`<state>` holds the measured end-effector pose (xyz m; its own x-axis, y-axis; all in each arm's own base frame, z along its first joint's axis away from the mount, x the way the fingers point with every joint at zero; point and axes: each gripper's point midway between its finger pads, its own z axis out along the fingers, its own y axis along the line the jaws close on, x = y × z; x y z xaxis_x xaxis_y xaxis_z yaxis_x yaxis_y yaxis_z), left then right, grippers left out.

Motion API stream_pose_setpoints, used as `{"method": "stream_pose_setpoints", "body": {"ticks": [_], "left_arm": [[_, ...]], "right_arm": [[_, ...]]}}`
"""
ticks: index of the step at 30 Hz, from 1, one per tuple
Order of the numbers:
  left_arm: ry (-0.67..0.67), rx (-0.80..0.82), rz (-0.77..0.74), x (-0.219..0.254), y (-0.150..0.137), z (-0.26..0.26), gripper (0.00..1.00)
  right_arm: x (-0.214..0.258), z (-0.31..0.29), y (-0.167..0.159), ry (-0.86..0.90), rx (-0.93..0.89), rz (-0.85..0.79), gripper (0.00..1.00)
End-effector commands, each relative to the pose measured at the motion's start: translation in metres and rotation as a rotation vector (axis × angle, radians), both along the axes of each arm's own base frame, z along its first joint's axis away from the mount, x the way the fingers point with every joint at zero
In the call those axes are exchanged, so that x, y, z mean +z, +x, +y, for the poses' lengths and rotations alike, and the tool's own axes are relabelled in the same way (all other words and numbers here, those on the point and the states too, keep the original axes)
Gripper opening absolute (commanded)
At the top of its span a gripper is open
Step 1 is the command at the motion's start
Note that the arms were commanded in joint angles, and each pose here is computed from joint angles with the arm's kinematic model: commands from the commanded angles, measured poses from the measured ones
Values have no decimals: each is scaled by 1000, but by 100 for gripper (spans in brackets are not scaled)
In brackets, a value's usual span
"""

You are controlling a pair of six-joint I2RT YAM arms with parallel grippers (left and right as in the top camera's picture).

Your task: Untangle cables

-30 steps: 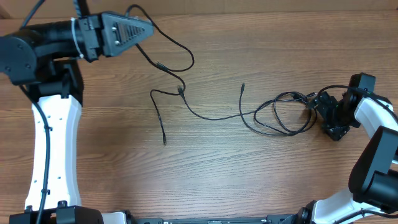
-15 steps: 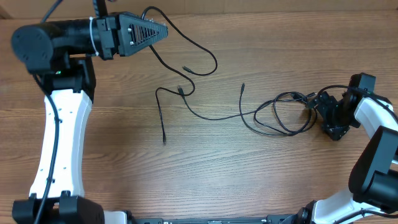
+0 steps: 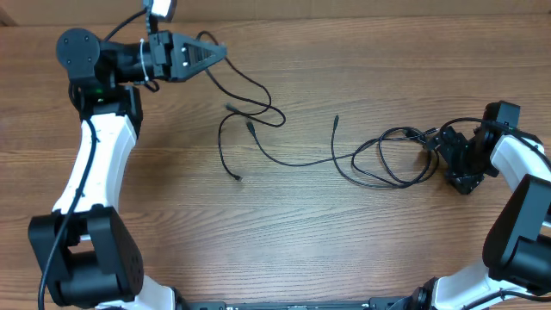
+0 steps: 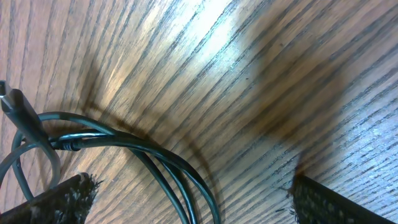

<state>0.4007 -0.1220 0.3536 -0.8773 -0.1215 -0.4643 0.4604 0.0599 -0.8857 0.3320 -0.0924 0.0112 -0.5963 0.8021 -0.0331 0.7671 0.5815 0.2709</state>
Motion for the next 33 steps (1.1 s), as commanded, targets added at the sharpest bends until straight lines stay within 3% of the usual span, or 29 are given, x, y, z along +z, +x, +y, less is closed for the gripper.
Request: {"method": "stream_pose_setpoints", "body": {"ticks": [1,8,15,22,25,28,33], "left_arm": [[7,15,-6,-29,9,14,4],[-20,94,106,-88,40,36,4],[-64,199,324,-167,74,60,4],[-78,216,460,-224,80,63,4],[-60,259,463,-238,84,64,4],[-27,359,557,-263,90,70,4],[116,514,690,-315,86,82,4]], "right_arm": [[-4,10,-1,40,6,7,100],[-4,10,-1,41,5,7,100],[-4,10,-1,40,6,7,100],[-4,10,-1,40,6,7,100],[-4,10,-1,40,6,7,100],[-4,10,-1,41,6,7,100],[-4,10,-1,40,6,7,100]]}}
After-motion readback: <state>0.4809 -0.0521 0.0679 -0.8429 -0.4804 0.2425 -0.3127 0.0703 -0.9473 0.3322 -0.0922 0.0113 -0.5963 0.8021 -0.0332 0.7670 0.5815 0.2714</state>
